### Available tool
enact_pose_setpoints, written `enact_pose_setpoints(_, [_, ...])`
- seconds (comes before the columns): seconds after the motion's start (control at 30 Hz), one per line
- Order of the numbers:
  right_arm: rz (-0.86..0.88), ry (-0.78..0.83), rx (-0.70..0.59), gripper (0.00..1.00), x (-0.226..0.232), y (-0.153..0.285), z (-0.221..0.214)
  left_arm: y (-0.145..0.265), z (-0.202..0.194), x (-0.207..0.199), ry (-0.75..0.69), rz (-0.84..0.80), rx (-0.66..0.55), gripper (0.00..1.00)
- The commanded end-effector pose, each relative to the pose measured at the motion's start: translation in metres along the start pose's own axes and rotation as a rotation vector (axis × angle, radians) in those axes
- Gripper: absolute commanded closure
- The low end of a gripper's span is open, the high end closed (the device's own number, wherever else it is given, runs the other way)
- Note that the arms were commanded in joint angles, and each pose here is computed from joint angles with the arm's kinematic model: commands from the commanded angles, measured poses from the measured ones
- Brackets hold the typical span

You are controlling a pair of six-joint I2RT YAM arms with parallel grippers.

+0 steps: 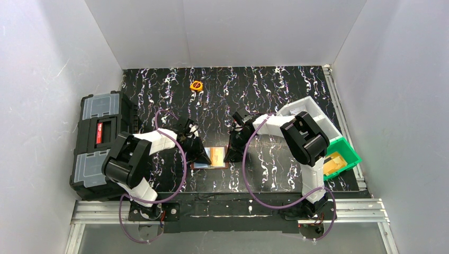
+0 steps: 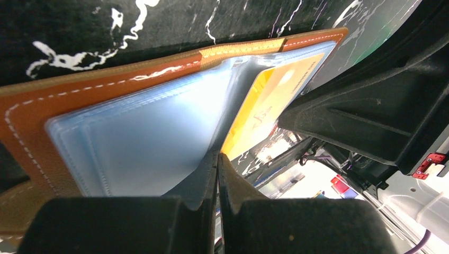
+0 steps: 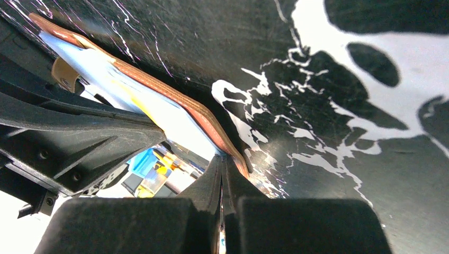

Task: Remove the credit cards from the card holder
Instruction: Remove the credit card from the card holder.

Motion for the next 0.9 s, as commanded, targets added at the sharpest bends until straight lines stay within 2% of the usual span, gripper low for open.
enact_pose_setpoints(0.0, [-0.243,-0.112,-0.136,0.99,-0.060,-0.030,0.028,0.013,0.003,0.003,-0.026,0.052,-0.034,1.00])
enact_pose_setpoints(0.87, [-0.244,-0.110,-0.150,0.99,-0.060,-0.029,0.029,0.035,-0.006,0.017,-0.038,0.117,-0.054,1.00])
Point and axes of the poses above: each gripper's point midway between its finger pads, its own y axis back along the fingers, its own x axis along the line the jaws close on, z = x × y, the point moved 7 cm from there along y, back along the fingers, and after that the axes turned 14 degrees about -y, right-handed, at the moved point
